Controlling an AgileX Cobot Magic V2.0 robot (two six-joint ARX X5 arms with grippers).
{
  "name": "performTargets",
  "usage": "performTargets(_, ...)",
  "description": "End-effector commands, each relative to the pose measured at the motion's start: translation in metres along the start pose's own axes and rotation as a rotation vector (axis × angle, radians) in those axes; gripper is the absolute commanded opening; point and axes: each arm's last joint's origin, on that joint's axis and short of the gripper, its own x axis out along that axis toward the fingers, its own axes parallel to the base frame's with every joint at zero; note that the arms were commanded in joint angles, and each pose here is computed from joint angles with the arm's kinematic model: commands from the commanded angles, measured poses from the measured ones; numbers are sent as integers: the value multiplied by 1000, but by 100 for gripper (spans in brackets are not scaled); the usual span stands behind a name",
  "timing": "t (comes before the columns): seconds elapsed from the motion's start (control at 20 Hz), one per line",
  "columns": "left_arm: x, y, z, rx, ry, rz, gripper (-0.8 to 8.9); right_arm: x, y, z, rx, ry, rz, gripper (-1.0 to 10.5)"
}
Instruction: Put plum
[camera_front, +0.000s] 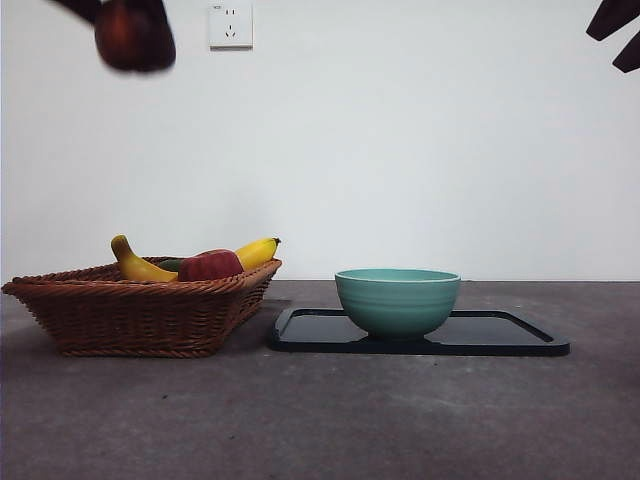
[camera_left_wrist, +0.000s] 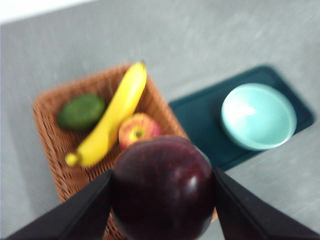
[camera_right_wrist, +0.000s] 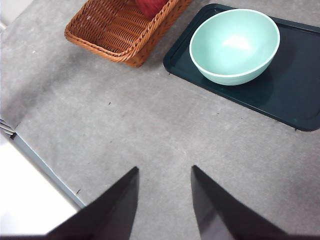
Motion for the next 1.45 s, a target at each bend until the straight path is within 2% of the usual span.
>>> performTargets(0.05, 24, 3, -14, 0, -7, 1, 244, 0, 1, 3, -24, -10, 6, 167)
performTargets(0.35, 87, 13, -64, -10, 1, 26, 243, 0, 1, 3, -23, -9, 6, 168)
performTargets(0.6, 130, 25, -89, -12, 121, 54, 244, 0, 1, 3, -22, -9, 6, 168)
performTargets(0.8, 157, 29, -100, -19, 167, 48, 244, 0, 1, 3, -22, -9, 6, 168)
performTargets(1.15, 167, 30, -106, -24, 192, 44, 264, 0, 1, 3, -19, -9, 6, 168)
performTargets(1.3, 167, 29, -106, -32, 191, 44, 400, 0, 1, 3, -20, -10, 6, 168)
performTargets(1.45, 166, 29, -104, -34, 185, 44, 412, 0, 1, 3, -19, -9, 6, 168)
